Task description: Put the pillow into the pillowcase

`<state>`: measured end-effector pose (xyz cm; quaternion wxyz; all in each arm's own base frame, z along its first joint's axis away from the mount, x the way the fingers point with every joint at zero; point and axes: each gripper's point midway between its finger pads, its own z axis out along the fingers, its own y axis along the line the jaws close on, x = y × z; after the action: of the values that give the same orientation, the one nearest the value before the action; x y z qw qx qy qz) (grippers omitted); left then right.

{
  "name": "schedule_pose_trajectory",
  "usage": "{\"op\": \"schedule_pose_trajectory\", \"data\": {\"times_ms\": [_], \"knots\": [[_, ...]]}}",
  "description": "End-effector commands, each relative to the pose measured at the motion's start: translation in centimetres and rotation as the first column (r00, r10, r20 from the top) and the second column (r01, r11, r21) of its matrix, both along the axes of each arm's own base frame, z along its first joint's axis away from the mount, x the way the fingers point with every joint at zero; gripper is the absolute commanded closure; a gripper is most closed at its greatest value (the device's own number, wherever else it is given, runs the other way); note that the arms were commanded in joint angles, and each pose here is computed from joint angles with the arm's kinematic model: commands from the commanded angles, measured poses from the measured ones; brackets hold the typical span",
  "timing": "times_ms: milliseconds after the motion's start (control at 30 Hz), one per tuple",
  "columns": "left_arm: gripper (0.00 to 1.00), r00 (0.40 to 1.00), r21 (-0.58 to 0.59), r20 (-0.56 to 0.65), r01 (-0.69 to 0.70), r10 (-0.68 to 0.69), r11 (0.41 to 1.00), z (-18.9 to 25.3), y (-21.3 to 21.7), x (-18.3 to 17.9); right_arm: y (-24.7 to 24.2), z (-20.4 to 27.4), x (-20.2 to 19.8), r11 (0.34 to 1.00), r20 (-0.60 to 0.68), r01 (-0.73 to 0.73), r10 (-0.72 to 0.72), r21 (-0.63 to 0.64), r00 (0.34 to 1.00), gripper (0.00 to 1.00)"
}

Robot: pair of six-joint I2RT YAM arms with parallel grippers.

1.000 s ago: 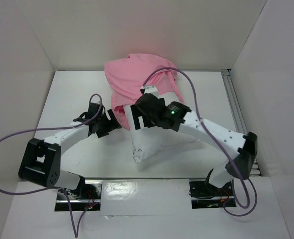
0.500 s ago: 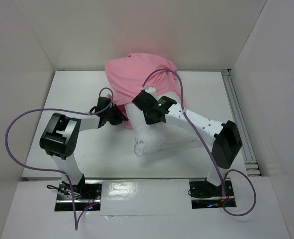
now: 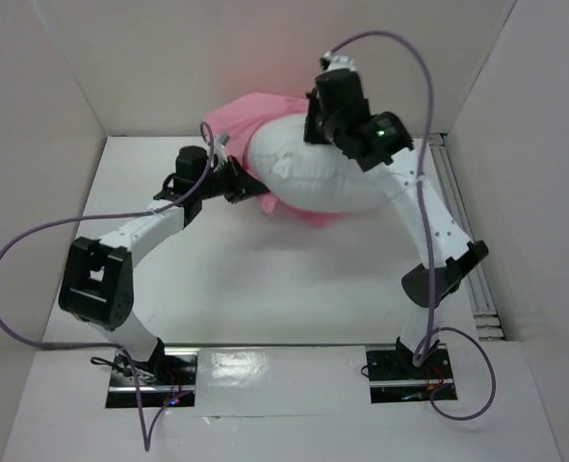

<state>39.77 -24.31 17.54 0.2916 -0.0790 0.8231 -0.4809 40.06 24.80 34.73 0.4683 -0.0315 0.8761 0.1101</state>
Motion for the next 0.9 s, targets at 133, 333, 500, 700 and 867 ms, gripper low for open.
{"op": "schedule_pose_trajectory", "data": {"times_ms": [133, 333, 500, 700, 867], "knots": [[1.0, 0.88, -0.219, 0.295, 0.442, -0.372, 0.87, 12.6, -4.2, -11.4, 2.6, 2.2, -1.0, 0.986, 0.147, -0.082, 0.061, 0.142, 0.987, 1.0], [1.0, 0.85, -0.284, 0.218, 0.526, -0.48, 0.801, 8.1, -3.7, -19.4, 3.3, -15.3, -0.5, 0.996, -0.15, -0.051, 0.062, 0.072, 0.987, 1.0], [1.0, 0.801, -0.254, 0.31, 0.589, -0.512, 0.767, 12.4, -4.5, -21.6, 2.0, -12.9, 2.8, 0.995, -0.112, -0.007, 0.017, 0.096, 0.994, 1.0], [1.0, 0.696, -0.192, 0.504, 0.668, -0.512, 0.719, 23.6, -6.7, -16.2, -2.5, 10.6, 5.5, 0.963, 0.32, 0.035, -0.122, 0.267, 0.94, 1.0], [1.0, 0.554, -0.107, 0.689, 0.715, -0.467, 0.691, 33.7, -7.0, -15.8, -2.2, 15.2, 0.2, 0.952, 0.464, -0.046, -0.105, 0.303, 0.88, 1.0]]}}
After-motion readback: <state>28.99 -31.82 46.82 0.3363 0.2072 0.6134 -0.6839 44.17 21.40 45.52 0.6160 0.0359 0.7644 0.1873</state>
